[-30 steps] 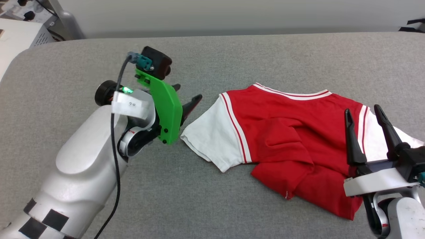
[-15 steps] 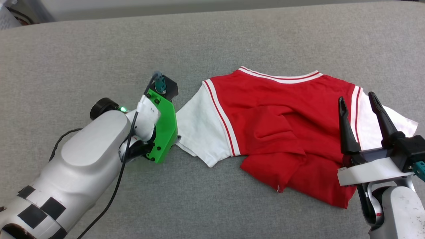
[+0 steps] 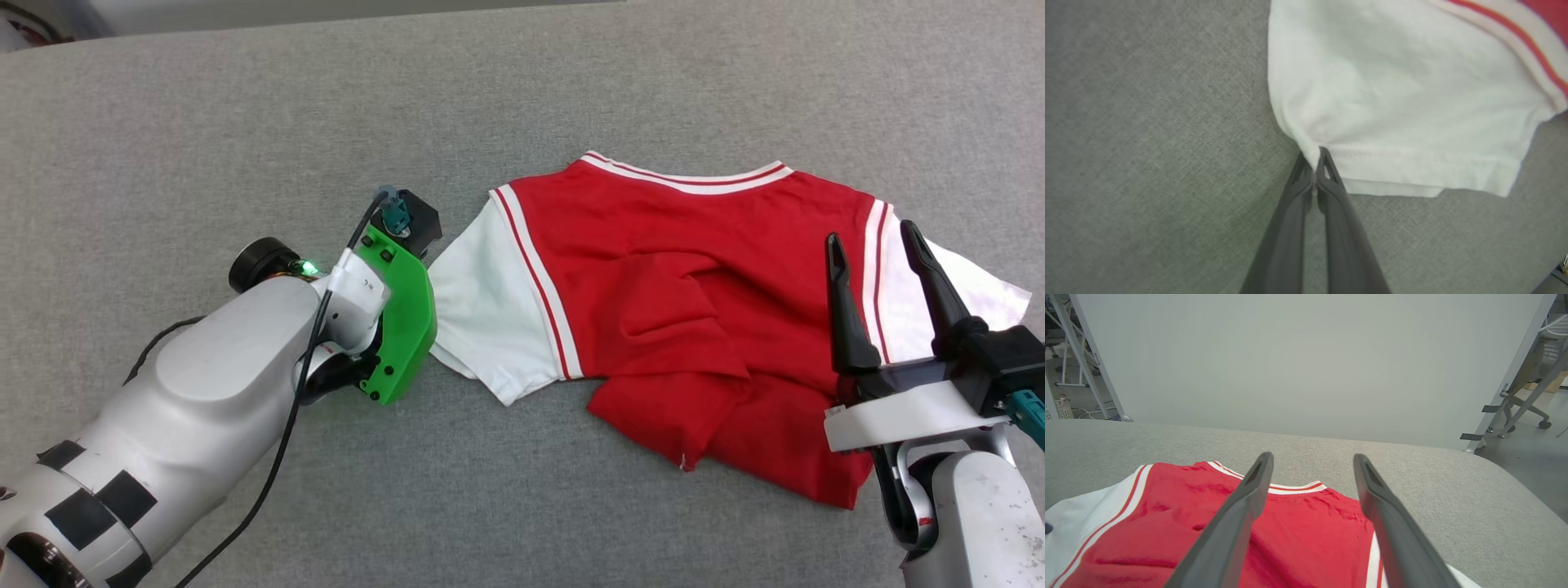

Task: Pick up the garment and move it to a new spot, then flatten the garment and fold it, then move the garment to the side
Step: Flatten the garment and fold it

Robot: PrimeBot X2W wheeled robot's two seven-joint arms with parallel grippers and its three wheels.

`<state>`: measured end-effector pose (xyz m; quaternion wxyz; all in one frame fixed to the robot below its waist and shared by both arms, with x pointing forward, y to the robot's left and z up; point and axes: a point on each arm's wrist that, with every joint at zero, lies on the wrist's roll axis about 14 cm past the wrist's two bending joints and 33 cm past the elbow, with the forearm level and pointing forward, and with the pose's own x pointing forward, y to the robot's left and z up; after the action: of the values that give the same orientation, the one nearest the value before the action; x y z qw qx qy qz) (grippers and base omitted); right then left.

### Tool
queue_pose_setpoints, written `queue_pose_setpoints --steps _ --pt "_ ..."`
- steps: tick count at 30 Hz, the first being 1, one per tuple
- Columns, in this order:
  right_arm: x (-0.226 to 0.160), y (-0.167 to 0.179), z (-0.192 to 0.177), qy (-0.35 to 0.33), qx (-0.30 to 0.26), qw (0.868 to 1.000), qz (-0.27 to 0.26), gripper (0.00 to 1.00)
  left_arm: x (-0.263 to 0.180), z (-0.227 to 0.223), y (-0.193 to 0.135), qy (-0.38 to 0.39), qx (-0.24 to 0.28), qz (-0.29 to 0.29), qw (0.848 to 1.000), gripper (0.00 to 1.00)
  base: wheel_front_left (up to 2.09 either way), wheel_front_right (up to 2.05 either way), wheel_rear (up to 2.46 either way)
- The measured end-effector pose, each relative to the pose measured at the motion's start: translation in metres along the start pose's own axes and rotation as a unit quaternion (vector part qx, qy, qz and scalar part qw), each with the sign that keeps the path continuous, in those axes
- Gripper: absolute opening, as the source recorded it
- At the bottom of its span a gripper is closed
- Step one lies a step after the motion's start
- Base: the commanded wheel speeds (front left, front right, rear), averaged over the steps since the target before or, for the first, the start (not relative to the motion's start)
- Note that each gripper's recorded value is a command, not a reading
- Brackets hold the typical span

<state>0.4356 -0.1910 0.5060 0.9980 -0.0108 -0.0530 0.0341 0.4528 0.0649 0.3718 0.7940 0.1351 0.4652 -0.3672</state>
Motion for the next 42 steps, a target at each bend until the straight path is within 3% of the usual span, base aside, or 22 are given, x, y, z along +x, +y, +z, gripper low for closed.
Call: queue_pose_setpoints --steps 4,14,21,22,23,35,42 --pt "0.002 0.002 0.003 -0.005 -0.002 1.0 0.003 1.0 -0.011 0.007 0.012 -0.028 0.001 0.018 0.999 0.0 0.0 0.0 0.0" --pt "-0.002 -0.005 0.005 -0.006 -0.005 1.0 -0.007 1.0 -0.055 -0.019 0.105 -0.011 -0.051 0.132 0.99 0.0 0.0 0.0 0.0" --pt "-0.006 -0.013 0.004 -0.001 -0.011 1.0 -0.017 1.0 -0.048 -0.041 0.119 0.007 -0.084 0.152 0.985 0.0 0.0 0.0 0.0" --pt "-0.006 -0.013 0.003 -0.001 -0.012 1.0 -0.018 1.0 -0.047 -0.041 0.118 0.002 -0.087 0.152 0.985 0.34 0.0 0.0 0.0" --pt "-0.007 -0.014 0.003 0.0 -0.012 1.0 -0.019 1.0 -0.047 -0.039 0.117 -0.005 -0.087 0.152 0.985 1.0 0.0 0.0 0.0" --pt "-0.007 -0.003 0.011 -0.01 -0.008 1.0 -0.004 1.0 -0.098 0.029 0.125 -0.123 -0.057 0.18 0.974 1.0 0.0 0.0 0.0" --pt "-0.007 -0.001 0.007 -0.005 -0.006 1.0 -0.002 1.0 -0.102 0.021 0.121 -0.051 -0.095 0.149 0.983 1.0 0.0 0.0 0.0"
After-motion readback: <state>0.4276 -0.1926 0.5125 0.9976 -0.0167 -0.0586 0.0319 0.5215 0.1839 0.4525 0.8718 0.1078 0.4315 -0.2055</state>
